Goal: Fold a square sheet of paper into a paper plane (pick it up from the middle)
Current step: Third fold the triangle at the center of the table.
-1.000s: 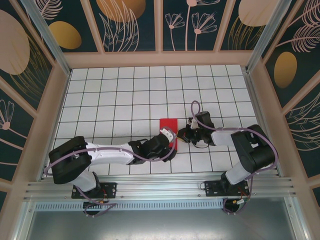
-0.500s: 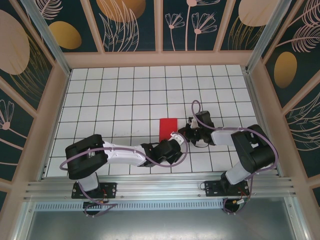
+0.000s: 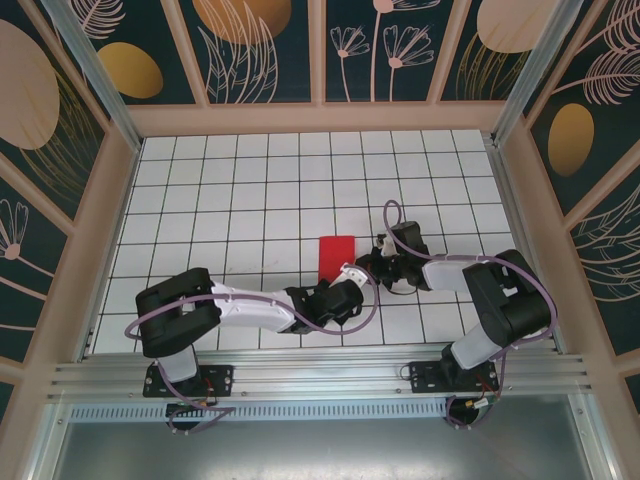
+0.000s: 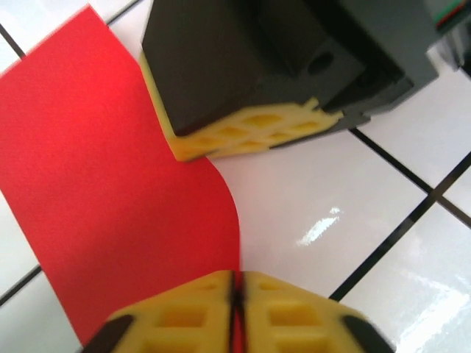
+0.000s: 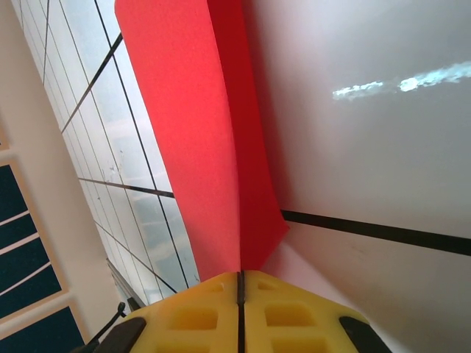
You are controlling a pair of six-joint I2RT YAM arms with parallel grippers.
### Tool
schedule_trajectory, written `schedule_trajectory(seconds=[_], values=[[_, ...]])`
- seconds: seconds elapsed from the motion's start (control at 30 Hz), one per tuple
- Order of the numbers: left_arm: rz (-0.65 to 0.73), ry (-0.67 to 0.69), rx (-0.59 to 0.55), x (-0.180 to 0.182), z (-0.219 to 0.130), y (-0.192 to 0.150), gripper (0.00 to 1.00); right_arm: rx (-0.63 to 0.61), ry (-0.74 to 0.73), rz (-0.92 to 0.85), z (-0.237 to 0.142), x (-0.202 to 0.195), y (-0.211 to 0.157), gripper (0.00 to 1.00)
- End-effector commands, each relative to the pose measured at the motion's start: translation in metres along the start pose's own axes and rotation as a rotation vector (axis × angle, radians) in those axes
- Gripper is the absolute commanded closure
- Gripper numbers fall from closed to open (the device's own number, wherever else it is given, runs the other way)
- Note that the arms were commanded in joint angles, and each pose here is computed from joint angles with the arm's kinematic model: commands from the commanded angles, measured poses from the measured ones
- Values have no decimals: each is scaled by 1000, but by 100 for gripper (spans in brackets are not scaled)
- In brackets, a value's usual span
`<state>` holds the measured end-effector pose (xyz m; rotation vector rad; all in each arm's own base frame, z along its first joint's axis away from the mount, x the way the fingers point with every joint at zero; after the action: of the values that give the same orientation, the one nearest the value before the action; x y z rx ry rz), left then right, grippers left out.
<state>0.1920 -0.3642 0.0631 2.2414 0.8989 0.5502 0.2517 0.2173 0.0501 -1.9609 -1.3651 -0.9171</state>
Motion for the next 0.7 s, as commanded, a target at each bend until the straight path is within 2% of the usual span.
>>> schedule_trajectory(seconds=[0.0, 0.2, 0.53, 0.67], values=[[-33, 10, -86, 5, -16, 22, 99, -9, 20, -47, -4, 14, 3, 90], [-46, -10, -99, 4, -20, 21, 100, -19, 3, -57, -5, 13, 5, 86], [-124, -91, -103, 8, -24, 13, 100, -125, -79, -150, -31, 28, 20, 69], [-165, -159, -104, 9, -25, 11, 100, -139, -63, -182, -33, 41, 23, 68]])
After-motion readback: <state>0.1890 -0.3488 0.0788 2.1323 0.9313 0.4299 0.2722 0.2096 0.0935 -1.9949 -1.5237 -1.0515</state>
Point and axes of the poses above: each hand's point on the last joint's axis, 136 mm out from that joint toward the fingers, its own z axis out along the fingers, its own x axis along the line the jaws close on, y = z × x, the point moved 2 cm from there along -z, back along the fingers, and after that the axes turned 4 degrees about z, right-handed, at the moved point
